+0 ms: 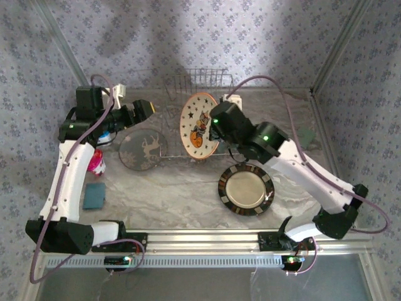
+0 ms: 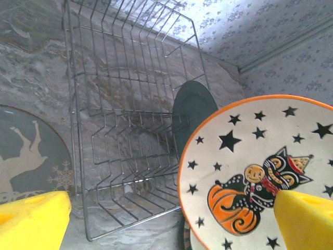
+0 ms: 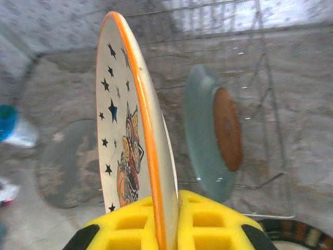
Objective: Load the plates into the dish rack
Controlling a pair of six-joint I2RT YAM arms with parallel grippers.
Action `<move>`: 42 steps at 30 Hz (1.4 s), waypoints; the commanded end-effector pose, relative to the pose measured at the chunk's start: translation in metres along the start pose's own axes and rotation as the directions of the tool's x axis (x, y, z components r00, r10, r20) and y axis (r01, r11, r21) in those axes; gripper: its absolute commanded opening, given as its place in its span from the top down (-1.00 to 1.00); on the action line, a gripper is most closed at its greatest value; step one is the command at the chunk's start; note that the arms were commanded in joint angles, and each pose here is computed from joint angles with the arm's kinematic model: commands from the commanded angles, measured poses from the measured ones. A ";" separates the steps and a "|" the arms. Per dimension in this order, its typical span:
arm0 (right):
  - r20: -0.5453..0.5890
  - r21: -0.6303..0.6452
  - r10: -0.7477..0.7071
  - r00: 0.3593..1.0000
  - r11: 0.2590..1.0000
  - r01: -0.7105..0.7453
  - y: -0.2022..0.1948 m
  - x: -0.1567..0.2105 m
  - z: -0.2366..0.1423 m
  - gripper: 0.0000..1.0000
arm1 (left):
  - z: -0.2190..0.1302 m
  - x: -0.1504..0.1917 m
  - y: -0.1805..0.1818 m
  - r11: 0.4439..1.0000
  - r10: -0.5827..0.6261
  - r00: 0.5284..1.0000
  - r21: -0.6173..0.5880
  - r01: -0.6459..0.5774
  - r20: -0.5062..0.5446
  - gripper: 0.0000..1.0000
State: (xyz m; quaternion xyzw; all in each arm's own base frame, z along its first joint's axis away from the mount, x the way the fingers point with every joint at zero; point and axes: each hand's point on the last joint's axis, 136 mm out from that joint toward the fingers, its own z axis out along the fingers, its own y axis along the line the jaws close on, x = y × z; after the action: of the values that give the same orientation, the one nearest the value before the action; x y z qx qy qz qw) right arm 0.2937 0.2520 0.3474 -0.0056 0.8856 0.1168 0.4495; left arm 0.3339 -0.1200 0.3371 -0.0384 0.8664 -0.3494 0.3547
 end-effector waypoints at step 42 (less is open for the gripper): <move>0.106 0.599 -0.228 0.968 0.792 0.121 -0.005 -0.024 0.048 1.00 | 0.000 0.013 0.010 0.999 0.030 1.000 -0.015 -0.030 0.004 -0.99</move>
State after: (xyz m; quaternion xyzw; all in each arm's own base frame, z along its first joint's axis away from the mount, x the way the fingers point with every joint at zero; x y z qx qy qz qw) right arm 0.3404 0.2733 0.3037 0.0298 0.8677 -0.1841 0.4607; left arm 0.3266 -0.1141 0.3166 -0.0465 0.8743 -0.3321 0.3510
